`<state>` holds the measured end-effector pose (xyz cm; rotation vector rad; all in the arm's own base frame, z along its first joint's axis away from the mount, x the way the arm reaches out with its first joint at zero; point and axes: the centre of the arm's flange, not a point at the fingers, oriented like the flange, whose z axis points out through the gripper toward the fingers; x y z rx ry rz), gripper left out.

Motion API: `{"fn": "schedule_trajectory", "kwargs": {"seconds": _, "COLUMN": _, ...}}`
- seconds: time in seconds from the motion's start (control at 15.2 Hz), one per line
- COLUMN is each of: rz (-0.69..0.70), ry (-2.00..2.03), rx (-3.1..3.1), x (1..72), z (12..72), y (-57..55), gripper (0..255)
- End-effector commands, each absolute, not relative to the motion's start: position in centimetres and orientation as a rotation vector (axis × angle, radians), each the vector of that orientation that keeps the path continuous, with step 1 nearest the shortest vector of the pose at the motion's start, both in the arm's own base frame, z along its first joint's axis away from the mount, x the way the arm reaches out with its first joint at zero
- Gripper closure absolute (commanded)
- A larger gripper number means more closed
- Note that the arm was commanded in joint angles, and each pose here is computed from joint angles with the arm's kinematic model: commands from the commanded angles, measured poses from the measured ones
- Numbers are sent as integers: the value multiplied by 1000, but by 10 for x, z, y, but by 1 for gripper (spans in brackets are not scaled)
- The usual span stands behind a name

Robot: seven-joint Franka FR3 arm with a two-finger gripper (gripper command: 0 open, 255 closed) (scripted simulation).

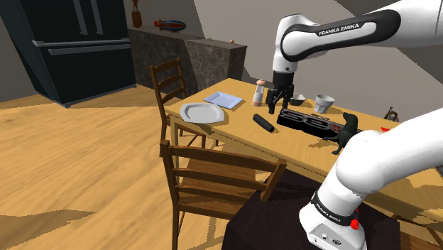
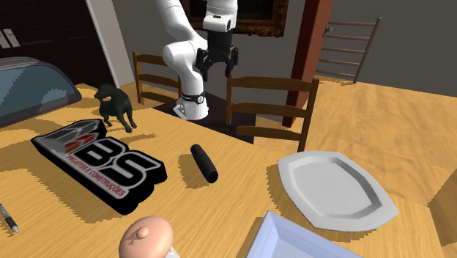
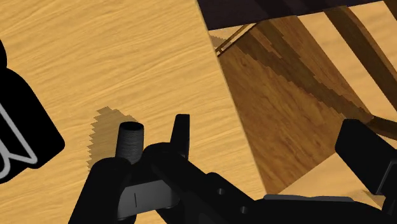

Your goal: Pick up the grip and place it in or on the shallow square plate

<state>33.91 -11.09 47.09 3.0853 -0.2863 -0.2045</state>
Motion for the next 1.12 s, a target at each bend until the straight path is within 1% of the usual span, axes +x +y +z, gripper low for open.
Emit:
{"fn": "schedule_trajectory", "kwargs": {"seconds": 0.0, "rz": -180, "ry": -301, "rx": 3088, "x": 348, "z": 457, "y": -130, "gripper": 0}}
{"fn": "schedule_trajectory", "kwargs": {"seconds": 1.06, "rz": -13, "ry": -419, "rx": 3110, "x": 435, "z": 347, "y": -279, "gripper": 0}}
